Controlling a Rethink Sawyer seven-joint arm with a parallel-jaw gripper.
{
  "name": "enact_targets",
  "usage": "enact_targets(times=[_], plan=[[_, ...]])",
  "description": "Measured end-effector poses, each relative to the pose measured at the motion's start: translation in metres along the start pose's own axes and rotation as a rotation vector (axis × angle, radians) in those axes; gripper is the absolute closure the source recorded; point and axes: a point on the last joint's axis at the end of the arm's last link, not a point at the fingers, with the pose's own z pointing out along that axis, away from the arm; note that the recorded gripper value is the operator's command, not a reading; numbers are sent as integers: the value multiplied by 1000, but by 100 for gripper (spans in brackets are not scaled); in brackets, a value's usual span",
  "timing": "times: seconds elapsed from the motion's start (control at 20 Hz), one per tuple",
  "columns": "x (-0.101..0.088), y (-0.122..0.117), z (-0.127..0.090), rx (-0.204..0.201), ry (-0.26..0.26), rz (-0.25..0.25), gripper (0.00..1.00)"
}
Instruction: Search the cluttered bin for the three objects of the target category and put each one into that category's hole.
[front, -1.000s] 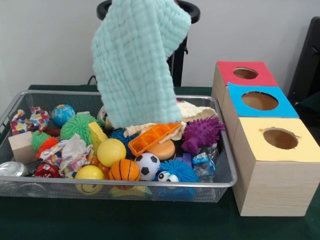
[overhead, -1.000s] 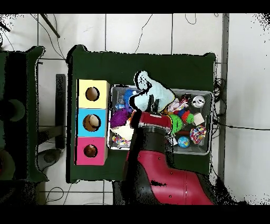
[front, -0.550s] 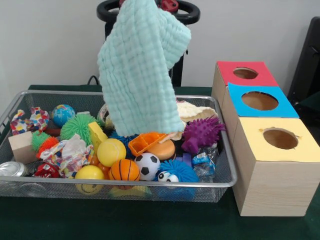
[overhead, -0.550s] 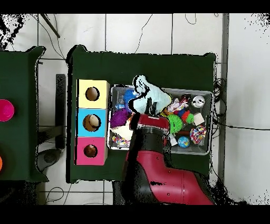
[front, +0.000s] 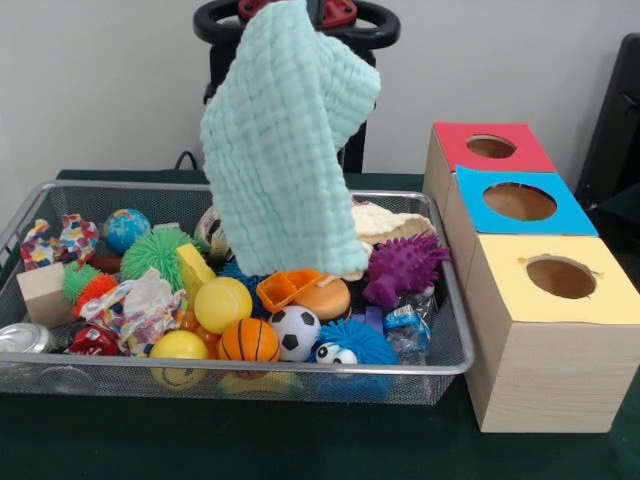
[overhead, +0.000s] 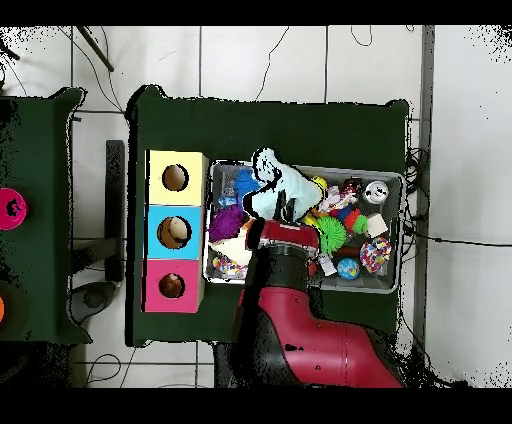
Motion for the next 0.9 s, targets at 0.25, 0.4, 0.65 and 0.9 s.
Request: enact_targets(times=[0.25,0.4,0.65,0.9], plan=[[2,0,-1,-1,4,-1,100],[4,0,-2,-2,7,-2,100],[6,1,-3,-3,12,-2,100],[10,1,-5,-4,21,-2,100]])
